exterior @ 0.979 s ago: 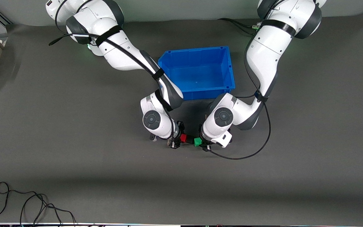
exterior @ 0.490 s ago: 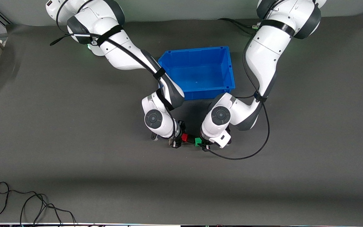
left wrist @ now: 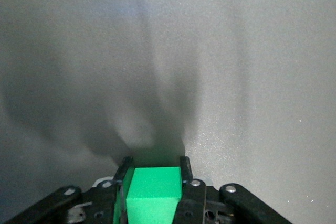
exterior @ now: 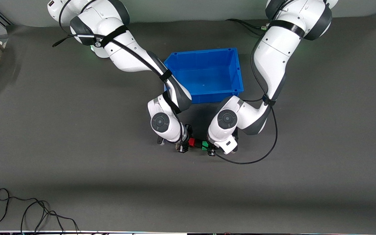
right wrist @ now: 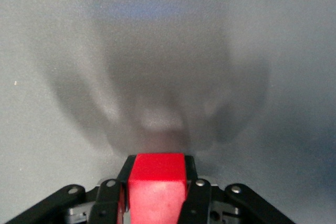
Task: Attach green and red cubes to black cube
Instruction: 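Lower the red and green cubes beside the black cube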
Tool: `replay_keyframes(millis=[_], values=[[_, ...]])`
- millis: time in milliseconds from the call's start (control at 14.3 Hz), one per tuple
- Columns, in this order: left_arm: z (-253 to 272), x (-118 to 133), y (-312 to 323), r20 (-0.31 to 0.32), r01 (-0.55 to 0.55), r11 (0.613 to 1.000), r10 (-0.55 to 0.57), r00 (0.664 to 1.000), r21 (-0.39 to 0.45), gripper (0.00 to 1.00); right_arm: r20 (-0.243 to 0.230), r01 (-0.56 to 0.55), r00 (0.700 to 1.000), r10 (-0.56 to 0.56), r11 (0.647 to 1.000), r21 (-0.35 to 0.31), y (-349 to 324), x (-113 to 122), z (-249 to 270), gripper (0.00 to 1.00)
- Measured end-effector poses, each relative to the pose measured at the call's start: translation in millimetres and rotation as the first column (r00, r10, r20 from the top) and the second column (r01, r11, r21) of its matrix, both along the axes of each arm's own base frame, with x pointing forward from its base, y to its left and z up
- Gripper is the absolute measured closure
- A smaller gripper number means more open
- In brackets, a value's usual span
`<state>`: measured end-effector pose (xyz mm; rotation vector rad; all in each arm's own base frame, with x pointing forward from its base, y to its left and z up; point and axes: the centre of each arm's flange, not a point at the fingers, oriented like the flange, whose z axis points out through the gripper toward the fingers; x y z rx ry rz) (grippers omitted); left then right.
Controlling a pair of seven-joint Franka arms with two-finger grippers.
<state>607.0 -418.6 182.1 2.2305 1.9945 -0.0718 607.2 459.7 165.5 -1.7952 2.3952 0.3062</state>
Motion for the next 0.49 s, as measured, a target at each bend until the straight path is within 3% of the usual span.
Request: replay_keyframes(millis=[490], values=[[2.2,-0.7,-3.5,0.011,0.044,0.999,-0.044,0.999,-0.001,0.57,0.001,-0.002,1.0,0.002,1.0,0.0,0.8,-0.3,0.3,0.6]])
